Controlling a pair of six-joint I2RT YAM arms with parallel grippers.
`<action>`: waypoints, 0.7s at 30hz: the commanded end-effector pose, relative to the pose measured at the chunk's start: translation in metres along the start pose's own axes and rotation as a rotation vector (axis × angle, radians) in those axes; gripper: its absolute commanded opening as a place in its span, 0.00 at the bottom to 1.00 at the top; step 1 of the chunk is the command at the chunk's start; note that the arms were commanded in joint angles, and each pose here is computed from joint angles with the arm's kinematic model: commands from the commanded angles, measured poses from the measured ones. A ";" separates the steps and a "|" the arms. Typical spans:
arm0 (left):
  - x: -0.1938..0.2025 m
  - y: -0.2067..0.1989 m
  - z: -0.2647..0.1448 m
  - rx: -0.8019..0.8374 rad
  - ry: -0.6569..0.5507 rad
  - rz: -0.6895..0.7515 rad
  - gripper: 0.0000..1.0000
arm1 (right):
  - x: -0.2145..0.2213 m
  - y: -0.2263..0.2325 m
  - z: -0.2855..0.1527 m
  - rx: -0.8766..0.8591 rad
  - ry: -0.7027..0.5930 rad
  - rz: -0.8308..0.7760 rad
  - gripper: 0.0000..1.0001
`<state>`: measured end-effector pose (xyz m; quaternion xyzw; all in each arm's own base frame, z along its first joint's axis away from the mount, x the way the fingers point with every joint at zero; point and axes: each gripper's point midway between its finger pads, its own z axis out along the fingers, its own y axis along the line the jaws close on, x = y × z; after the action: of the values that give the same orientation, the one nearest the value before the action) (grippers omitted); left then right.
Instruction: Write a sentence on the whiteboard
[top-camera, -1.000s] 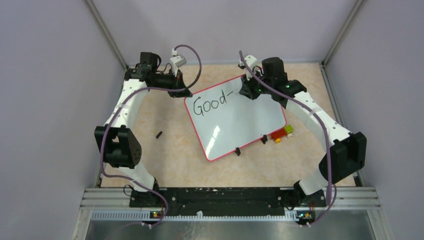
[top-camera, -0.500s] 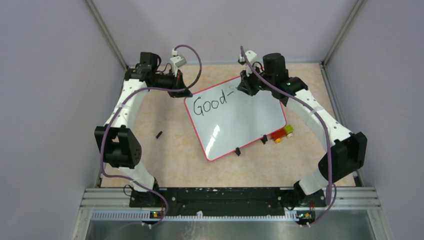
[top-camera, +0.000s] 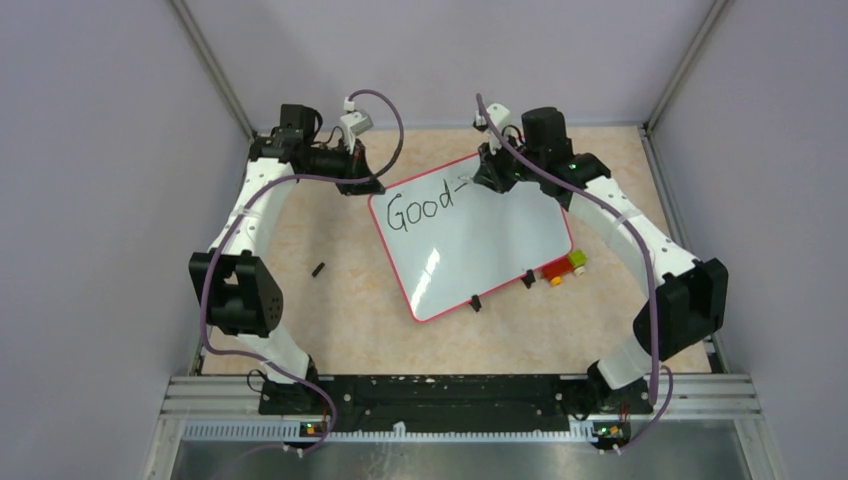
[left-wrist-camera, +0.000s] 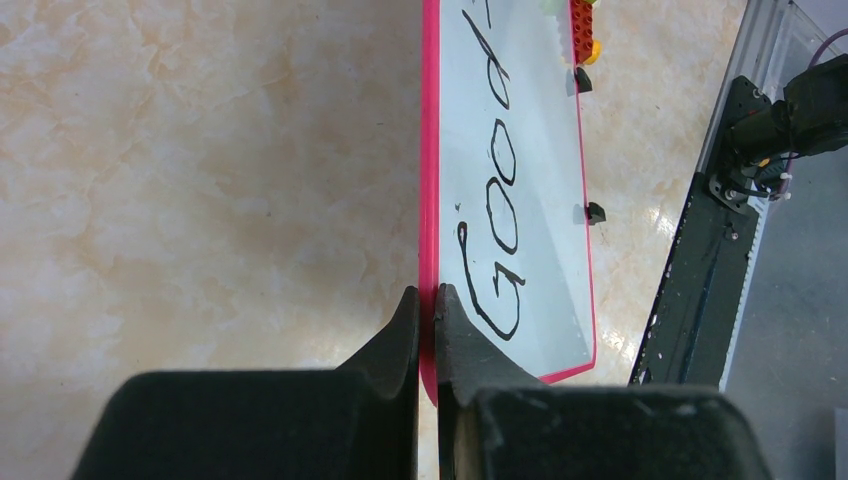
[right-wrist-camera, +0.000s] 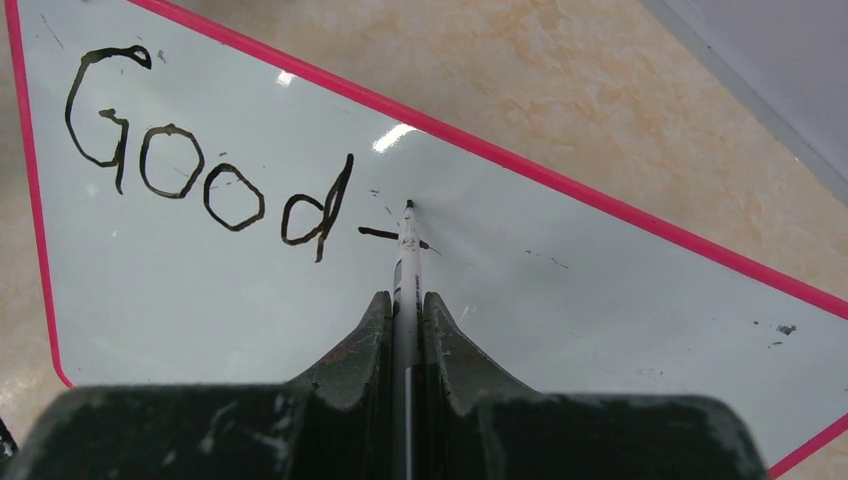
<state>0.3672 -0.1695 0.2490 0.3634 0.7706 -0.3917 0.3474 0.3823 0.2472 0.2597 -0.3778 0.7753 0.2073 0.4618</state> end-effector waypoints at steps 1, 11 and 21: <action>-0.002 -0.004 0.006 0.014 0.000 0.051 0.00 | -0.008 0.003 -0.004 -0.007 -0.027 -0.031 0.00; 0.000 -0.003 0.007 0.016 0.003 0.049 0.00 | 0.018 0.014 -0.014 -0.020 0.014 -0.023 0.00; -0.001 -0.004 0.006 0.014 0.002 0.054 0.00 | 0.026 0.015 -0.021 -0.009 0.032 -0.033 0.00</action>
<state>0.3680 -0.1690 0.2485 0.3674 0.7694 -0.3883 0.3497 0.3552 0.2364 0.2315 -0.3876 0.7875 0.2071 0.4321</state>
